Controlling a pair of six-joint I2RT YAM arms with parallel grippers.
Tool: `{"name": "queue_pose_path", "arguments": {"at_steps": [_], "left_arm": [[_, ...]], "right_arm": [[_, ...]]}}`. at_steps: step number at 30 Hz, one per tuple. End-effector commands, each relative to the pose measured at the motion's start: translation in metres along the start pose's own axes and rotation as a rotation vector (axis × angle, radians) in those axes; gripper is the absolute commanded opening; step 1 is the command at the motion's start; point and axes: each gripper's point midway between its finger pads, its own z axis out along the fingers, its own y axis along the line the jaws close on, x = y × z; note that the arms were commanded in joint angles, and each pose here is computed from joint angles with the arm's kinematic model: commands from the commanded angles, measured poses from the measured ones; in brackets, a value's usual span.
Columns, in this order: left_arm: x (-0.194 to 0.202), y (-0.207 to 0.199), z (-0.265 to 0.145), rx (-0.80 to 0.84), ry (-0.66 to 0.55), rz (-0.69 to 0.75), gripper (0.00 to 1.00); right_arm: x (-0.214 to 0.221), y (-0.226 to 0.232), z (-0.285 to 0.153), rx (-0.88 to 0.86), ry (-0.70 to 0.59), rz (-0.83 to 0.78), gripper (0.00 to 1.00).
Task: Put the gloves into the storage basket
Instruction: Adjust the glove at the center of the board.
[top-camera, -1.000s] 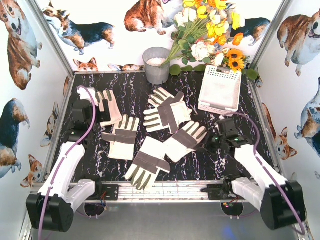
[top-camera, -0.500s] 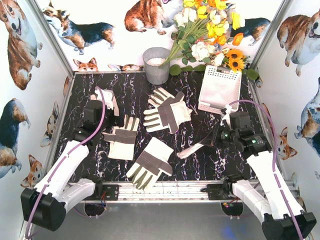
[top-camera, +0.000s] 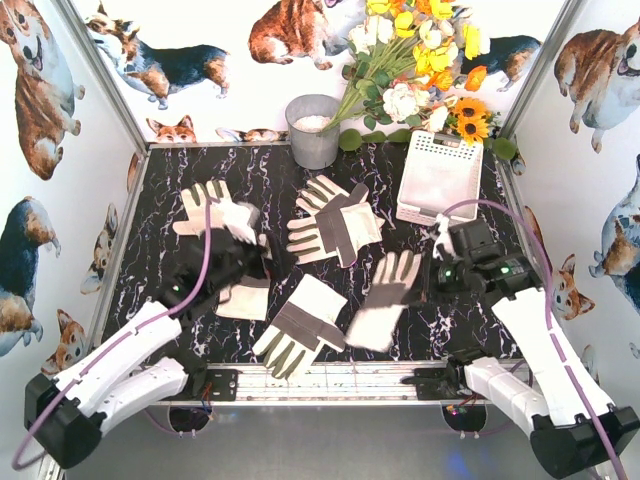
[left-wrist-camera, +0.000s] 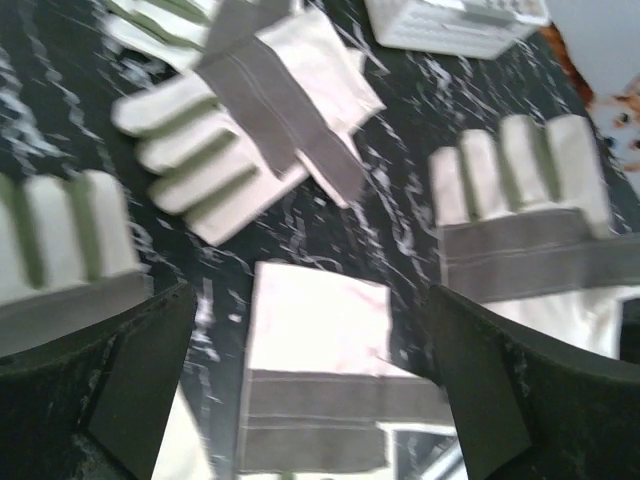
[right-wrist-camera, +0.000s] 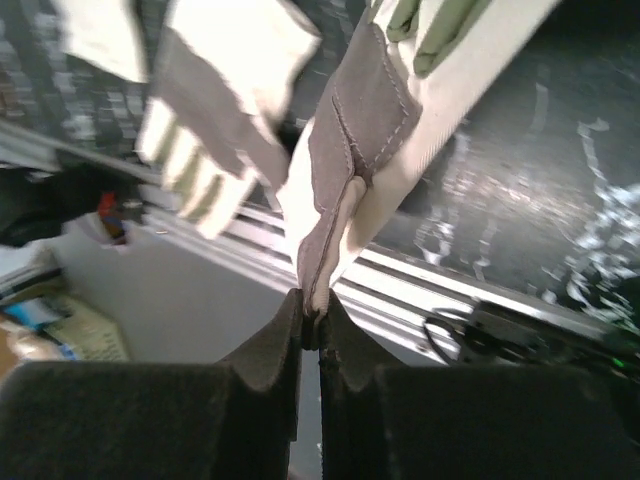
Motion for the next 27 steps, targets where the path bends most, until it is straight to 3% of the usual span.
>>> {"name": "queue_pose_path", "arguments": {"at_steps": [1, 6, 11, 16, 27], "left_arm": [[0.017, -0.034, -0.001, 0.052, -0.006, -0.167, 0.90], [0.050, -0.060, 0.011, 0.071, 0.035, -0.246, 0.85], [0.071, -0.089, 0.028, 0.071, 0.070, -0.237, 0.83], [0.086, -0.108, 0.056, 0.047, 0.118, -0.208, 0.78], [0.095, -0.145, 0.107, 0.102, 0.143, -0.256, 0.62]], "right_arm": [[0.011, -0.052, 0.005, 0.282, -0.028, 0.009, 0.00], [0.003, -0.065, 0.029, 0.300, -0.142, 0.102, 0.00], [-0.005, -0.086, 0.056, 0.340, -0.192, 0.157, 0.00], [-0.008, -0.114, 0.052, 0.494, -0.205, 0.132, 0.00], [-0.006, -0.112, 0.054, 0.439, -0.258, 0.152, 0.00]]}}
